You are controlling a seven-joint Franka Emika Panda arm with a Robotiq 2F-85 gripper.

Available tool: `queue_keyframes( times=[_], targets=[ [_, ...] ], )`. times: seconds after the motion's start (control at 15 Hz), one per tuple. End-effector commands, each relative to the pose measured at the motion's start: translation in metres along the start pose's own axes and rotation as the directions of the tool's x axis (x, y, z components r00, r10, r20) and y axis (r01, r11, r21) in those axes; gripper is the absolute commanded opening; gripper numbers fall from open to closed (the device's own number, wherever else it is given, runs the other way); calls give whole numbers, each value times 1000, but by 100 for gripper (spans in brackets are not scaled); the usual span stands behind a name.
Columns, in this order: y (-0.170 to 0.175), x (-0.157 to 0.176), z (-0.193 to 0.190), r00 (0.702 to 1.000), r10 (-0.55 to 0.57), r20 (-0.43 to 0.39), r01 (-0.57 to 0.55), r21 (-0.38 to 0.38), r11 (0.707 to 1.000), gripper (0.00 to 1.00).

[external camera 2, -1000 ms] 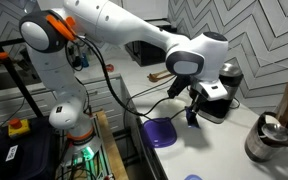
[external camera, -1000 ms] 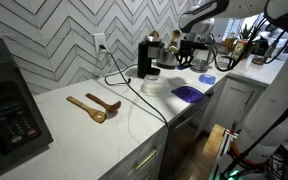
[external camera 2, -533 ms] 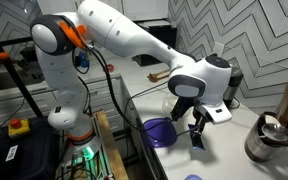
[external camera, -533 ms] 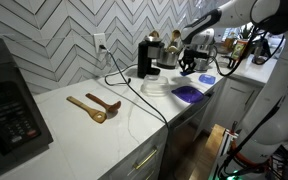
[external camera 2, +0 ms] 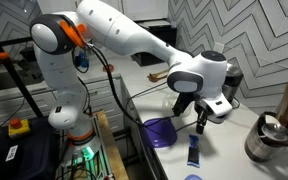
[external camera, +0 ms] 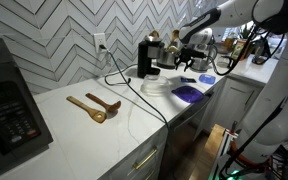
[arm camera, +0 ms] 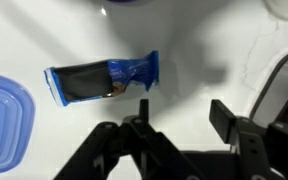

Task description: Put the right bowl in the left bowl, then remove the blue sachet from the bowl

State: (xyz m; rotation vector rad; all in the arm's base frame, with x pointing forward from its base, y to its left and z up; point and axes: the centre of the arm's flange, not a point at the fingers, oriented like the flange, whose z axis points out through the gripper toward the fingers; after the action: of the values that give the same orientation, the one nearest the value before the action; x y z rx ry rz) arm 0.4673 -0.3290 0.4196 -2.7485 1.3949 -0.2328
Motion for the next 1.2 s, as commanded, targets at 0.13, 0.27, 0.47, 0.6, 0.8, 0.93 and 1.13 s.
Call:
queue_keyframes(
  times=[0.13,0.27,0.47,0.6,0.8,0.93,1.13],
  targets=[
    [-30,-39,-58,998,-66,21,67,-53,996,100],
    [-33,-45,-77,996,-73,52,77,-72,994,100],
    [-33,-52,-107,997,-61,55,67,-106,992,100],
    [-30,-55,-123,998,-55,39,59,-133,989,100],
    [-24,-59,-141,999,-35,-1,34,-180,983,100],
    [-19,-60,-149,999,-15,-33,8,-203,979,100],
    [-23,-52,-147,999,-33,-37,26,-175,984,100]
  ],
)
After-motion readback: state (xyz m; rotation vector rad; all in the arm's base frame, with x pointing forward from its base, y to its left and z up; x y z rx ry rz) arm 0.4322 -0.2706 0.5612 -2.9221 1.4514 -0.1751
